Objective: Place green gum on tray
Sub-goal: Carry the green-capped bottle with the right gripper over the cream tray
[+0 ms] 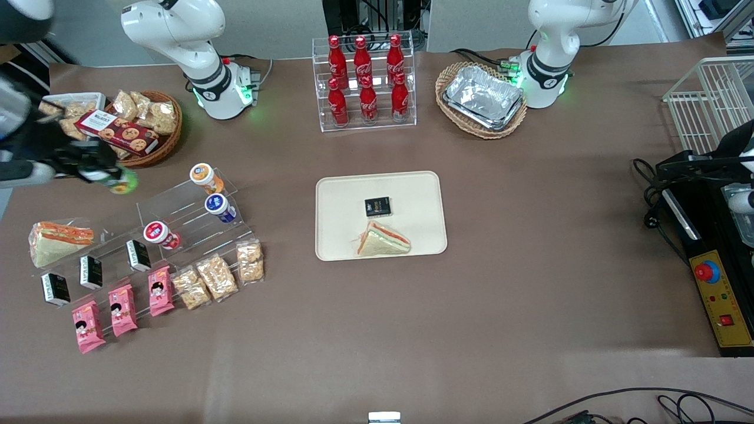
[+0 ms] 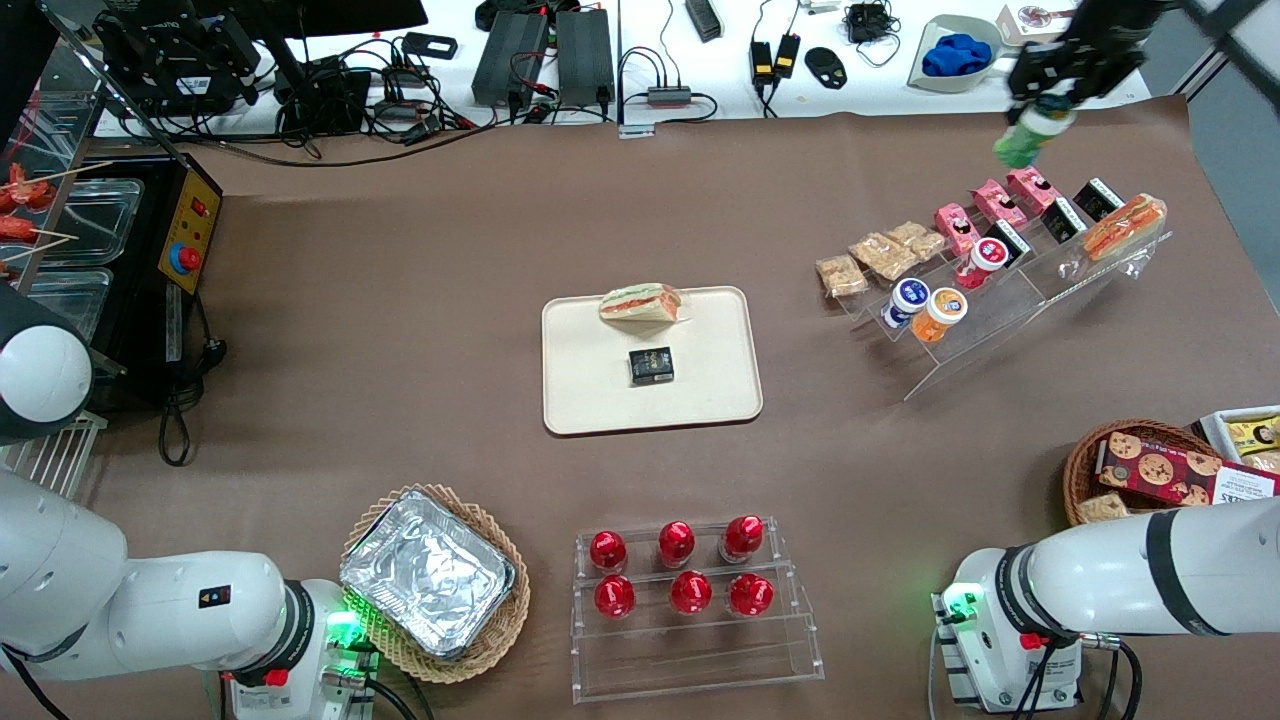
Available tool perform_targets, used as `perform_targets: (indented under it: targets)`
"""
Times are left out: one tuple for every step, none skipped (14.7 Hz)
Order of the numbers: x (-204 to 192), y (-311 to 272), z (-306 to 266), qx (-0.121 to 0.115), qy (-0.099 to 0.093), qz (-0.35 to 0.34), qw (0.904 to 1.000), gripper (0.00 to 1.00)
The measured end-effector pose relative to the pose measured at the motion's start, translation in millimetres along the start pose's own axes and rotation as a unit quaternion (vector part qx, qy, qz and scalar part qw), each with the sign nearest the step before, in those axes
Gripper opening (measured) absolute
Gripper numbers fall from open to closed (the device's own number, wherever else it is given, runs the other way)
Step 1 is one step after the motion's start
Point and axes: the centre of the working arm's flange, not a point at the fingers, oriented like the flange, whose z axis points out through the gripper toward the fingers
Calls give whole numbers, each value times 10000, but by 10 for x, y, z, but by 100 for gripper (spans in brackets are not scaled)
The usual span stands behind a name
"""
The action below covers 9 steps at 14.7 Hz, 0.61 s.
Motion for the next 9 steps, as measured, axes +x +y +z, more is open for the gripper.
perform_targets:
  targets:
    - [-5,-242,26,-4,-25,121,9999,58]
    - [-24,-500,60,-9,-57,237,9997,58]
    - [-54,-757,102,-20,-96,354,9993,58]
    - [-85,-997,158,-36,-146,470,9988,58]
    - [-110,-1211,225,-44,-199,583,9981,58]
    - [-126,-1399,297,-43,-240,700,9972,58]
    - [-131,-1563,370,-39,-255,806,9964,58]
    - [-128,-1713,458,-40,-257,893,9957,58]
    - [-126,-1852,567,-40,-243,975,9949,58]
